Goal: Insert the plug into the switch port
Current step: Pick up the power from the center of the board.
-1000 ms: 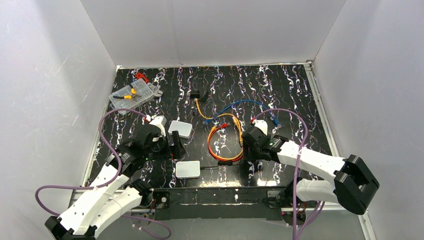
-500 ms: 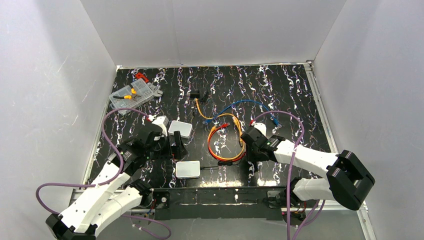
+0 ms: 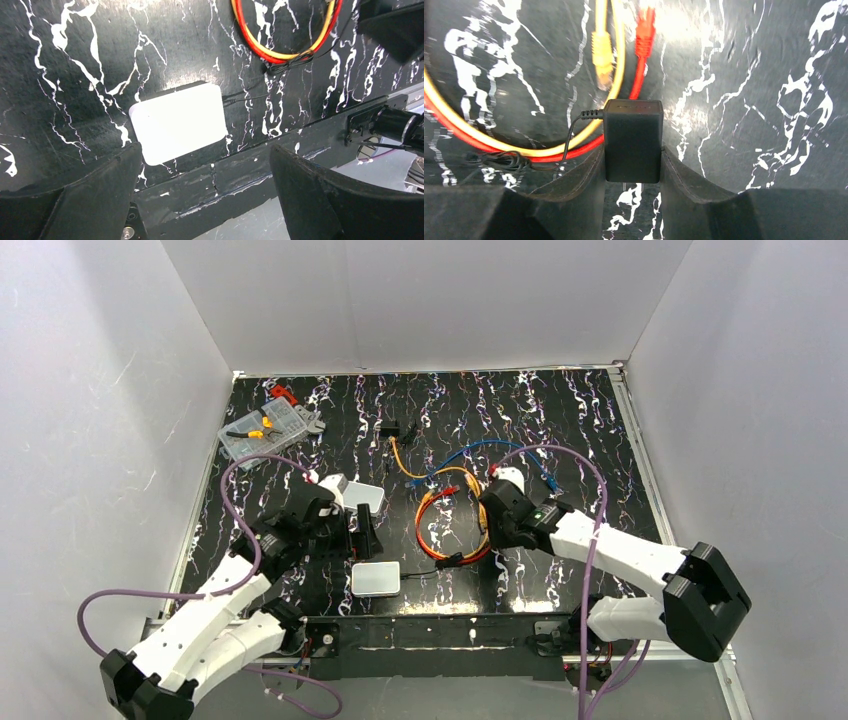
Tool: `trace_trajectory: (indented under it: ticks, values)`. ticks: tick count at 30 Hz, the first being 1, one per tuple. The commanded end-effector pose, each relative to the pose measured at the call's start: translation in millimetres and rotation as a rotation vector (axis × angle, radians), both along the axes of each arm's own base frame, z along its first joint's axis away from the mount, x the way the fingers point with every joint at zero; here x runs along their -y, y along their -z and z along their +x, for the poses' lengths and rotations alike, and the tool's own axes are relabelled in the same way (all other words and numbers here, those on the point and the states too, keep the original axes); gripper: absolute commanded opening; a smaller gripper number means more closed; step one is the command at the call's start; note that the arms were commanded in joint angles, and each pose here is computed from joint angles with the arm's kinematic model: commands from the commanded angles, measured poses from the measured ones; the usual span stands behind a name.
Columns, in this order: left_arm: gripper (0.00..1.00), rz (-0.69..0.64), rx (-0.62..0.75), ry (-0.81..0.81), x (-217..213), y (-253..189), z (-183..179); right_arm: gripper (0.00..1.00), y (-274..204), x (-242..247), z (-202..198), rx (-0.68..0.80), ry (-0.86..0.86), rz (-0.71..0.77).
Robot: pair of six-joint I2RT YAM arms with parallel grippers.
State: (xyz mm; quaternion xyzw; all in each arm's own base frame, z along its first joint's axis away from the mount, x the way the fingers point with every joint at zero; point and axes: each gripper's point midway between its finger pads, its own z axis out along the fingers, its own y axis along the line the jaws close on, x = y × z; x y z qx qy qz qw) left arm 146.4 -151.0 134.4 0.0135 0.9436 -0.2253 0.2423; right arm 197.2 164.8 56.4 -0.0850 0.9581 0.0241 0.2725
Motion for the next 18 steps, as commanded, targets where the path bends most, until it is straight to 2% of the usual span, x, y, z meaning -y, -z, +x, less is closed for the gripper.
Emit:
trace_trajectory:
  ticks: [1, 5, 8, 18]
  values:
    - [0.99, -0.026, -0.046, 0.002, 7.5, 14.1, -3.5, 0.12, -48.1, -15.6, 23.6, 0.123, -0.067, 0.043]
    - [0.99, -0.015, -0.041, -0.052, 5.7, 21.6, 4.6, 0.11, -66.0, -33.5, 30.7, 0.148, -0.129, 0.093]
    - [1.0, -0.016, -0.035, -0.092, 6.2, 29.5, 11.8, 0.11, -86.1, -71.4, 42.3, 0.171, -0.231, 0.196]
    - [0.99, -0.046, -0.038, -0.172, 3.2, 38.8, 12.5, 0.12, -104.3, -134.6, 72.1, 0.179, -0.39, 0.237]
